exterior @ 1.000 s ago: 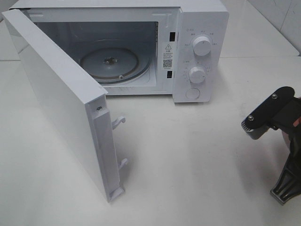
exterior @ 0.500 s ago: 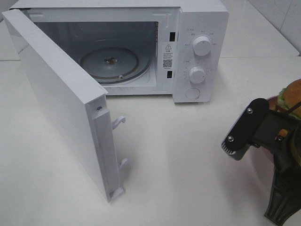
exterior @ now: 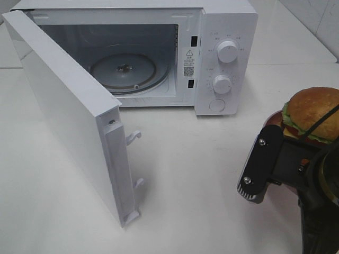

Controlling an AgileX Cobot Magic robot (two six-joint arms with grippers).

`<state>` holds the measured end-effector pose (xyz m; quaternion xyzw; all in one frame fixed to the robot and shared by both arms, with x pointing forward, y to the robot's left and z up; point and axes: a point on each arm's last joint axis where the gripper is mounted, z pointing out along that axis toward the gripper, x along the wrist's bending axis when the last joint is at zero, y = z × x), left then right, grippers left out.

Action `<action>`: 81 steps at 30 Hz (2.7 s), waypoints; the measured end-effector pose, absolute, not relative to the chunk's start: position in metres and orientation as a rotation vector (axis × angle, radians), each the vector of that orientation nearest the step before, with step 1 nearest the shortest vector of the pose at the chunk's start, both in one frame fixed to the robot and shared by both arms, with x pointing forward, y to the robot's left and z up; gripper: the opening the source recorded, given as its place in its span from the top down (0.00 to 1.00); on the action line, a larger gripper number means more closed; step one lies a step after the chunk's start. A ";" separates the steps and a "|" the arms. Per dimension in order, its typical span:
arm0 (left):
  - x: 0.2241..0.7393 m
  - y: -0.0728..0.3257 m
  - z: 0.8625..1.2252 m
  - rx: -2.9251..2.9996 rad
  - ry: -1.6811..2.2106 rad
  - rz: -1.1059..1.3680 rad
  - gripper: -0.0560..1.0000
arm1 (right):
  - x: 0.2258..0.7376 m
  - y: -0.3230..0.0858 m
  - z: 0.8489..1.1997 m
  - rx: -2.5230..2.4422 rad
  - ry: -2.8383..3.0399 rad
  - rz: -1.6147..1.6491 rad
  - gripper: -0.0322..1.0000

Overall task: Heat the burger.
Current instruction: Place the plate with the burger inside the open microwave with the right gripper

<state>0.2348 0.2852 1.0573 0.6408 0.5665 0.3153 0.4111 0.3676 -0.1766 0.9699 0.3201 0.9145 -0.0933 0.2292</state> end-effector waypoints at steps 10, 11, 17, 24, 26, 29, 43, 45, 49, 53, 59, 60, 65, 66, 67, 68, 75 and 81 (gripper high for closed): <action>0.235 0.285 1.057 1.613 1.426 0.793 0.11 | 0.370 -0.172 0.969 0.721 2.577 -0.216 0.93; 0.235 0.285 1.057 1.613 1.426 0.793 0.11 | 0.371 -0.171 0.969 0.677 2.580 -0.202 0.93; 0.235 0.285 1.057 1.613 1.426 0.793 0.11 | 0.374 -0.167 0.969 0.555 2.595 -0.164 0.93; 0.235 0.285 1.057 1.613 1.426 0.793 0.11 | 0.376 -0.161 0.968 0.322 2.633 -0.119 0.93; 0.235 0.285 1.057 1.613 1.426 0.793 0.11 | 0.376 -0.160 0.968 0.277 2.636 -0.108 0.93; 0.235 0.285 1.057 1.613 1.426 0.793 0.11 | 0.377 -0.158 0.968 0.216 2.639 -0.092 0.93; 0.235 0.285 1.057 1.613 1.426 0.793 0.11 | 0.378 -0.153 0.969 0.073 2.639 -0.058 0.93; 0.235 0.285 1.057 1.613 1.426 0.793 0.11 | 0.380 -0.153 0.969 0.028 2.640 -0.050 0.93; 0.235 0.285 1.057 1.613 1.426 0.793 0.11 | 0.389 -0.156 0.969 -0.070 2.637 -0.015 0.93; 0.235 0.285 1.057 1.613 1.426 0.793 0.11 | 0.399 -0.160 0.969 -0.177 2.626 -0.006 0.93; 0.235 0.285 1.057 1.613 1.426 0.793 0.11 | 0.406 -0.162 0.969 -0.296 2.610 0.033 0.93; 0.235 0.285 1.057 1.613 1.426 0.793 0.11 | 0.407 -0.163 0.969 -0.327 2.608 0.035 0.93; 0.235 0.285 1.057 1.613 1.426 0.793 0.11 | 0.412 -0.169 0.968 -0.416 2.622 0.034 0.93; 0.235 0.285 1.057 1.613 1.426 0.793 0.11 | 0.412 -0.169 0.968 -0.416 2.622 0.034 0.93; 0.235 0.285 1.057 1.613 1.426 0.793 0.11 | 0.413 -0.173 0.967 -0.440 2.639 0.032 0.93; 0.235 0.285 1.057 1.613 1.426 0.793 0.11 | 0.414 -0.176 0.967 -0.460 2.657 0.041 0.93; 0.235 0.285 1.057 1.613 1.426 0.793 0.11 | 0.417 -0.183 0.965 -0.633 2.677 0.074 0.93; 0.235 0.285 1.057 1.613 1.426 0.793 0.11 | 0.419 -0.185 0.965 -0.695 2.671 0.092 0.93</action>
